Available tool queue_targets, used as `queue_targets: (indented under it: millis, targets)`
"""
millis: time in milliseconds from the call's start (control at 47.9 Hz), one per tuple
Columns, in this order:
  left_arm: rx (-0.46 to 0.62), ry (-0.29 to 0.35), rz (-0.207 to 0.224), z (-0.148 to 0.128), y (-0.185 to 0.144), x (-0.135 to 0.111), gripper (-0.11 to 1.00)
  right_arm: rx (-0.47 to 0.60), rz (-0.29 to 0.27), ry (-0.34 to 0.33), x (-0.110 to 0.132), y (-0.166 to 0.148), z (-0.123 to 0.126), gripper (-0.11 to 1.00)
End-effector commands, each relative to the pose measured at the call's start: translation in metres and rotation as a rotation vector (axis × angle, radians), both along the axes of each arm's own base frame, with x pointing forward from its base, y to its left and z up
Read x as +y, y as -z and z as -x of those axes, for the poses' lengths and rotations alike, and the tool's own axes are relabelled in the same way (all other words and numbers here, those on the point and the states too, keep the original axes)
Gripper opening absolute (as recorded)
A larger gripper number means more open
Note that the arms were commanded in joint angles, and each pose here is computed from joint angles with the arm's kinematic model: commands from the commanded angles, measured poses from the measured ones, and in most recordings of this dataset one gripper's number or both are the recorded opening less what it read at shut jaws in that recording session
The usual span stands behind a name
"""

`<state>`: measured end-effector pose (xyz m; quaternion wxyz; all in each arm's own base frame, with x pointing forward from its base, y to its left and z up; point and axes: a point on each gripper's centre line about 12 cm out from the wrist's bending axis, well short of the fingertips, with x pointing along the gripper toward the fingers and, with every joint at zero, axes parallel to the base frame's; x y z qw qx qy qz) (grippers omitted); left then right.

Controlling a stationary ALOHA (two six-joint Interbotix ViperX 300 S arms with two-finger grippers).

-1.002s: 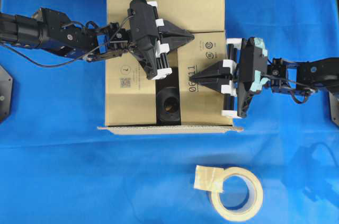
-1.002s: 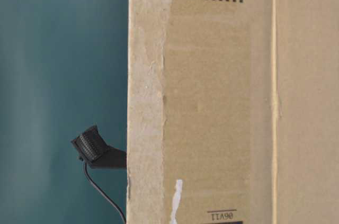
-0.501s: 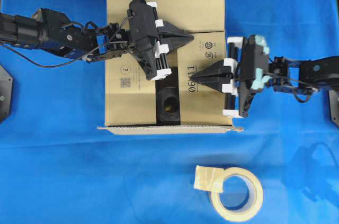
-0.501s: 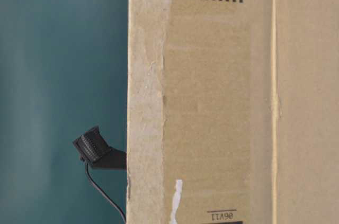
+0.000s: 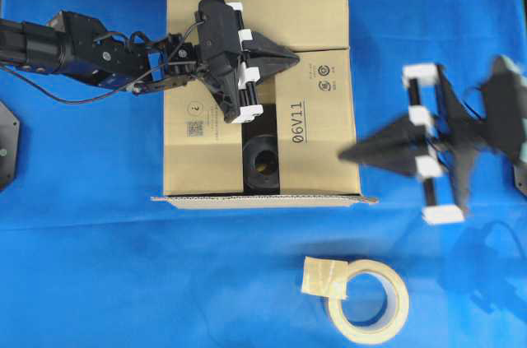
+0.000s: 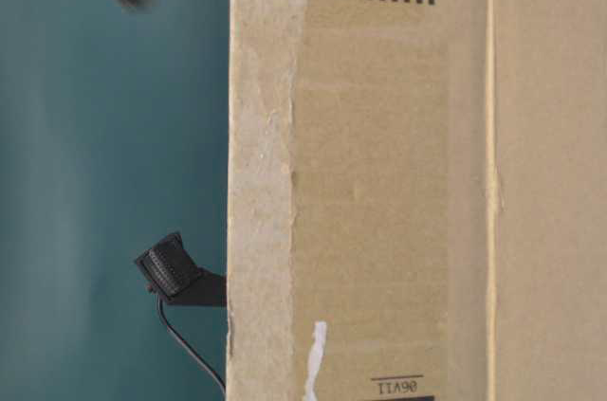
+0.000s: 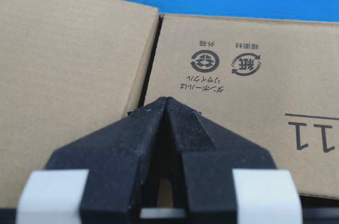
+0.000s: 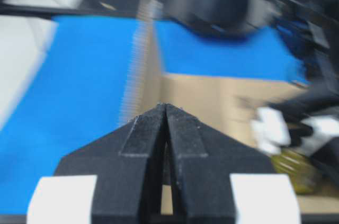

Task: Close the cardboard box.
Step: 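Swing the right gripper to the front flap and fold it up and over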

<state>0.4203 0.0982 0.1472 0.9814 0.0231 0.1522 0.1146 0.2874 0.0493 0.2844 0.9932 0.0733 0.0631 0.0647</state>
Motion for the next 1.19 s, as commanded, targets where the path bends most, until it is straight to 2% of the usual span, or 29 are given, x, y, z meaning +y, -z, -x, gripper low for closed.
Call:
queue_targets:
  millis: [0,84,209,397,626,752,939,1169]
  targets:
    - [-0.016,-0.004,-0.005,0.000,-0.007,0.002,0.00,-0.047,0.000,-0.080,0.022,-0.010,0.010,0.00]
    - [-0.016,-0.004,-0.005,0.000,-0.007,0.002,0.00,-0.025,0.009,-0.133,0.036,-0.002,0.013,0.00]
    - [-0.016,-0.004,-0.005,0.000,-0.007,0.002,0.00,0.049,0.028,-0.175,0.049,0.025,0.013,0.00]
    - [-0.018,-0.004,-0.006,0.000,-0.007,0.002,0.00,0.106,0.037,-0.168,0.052,0.054,0.007,0.00]
    - [-0.017,-0.005,-0.002,0.001,-0.007,0.002,0.00,0.089,0.035,-0.151,0.047,0.053,0.007,0.00]
    - [-0.019,-0.007,-0.001,0.001,-0.007,0.003,0.00,0.078,0.030,-0.113,0.035,0.051,0.007,0.00]
    - [-0.015,-0.008,0.003,0.001,-0.006,0.002,0.00,0.092,0.025,-0.005,0.003,0.052,0.006,0.00]
    - [-0.011,-0.007,0.005,0.001,-0.006,0.002,0.00,0.244,-0.010,0.151,-0.040,0.078,0.000,0.00]
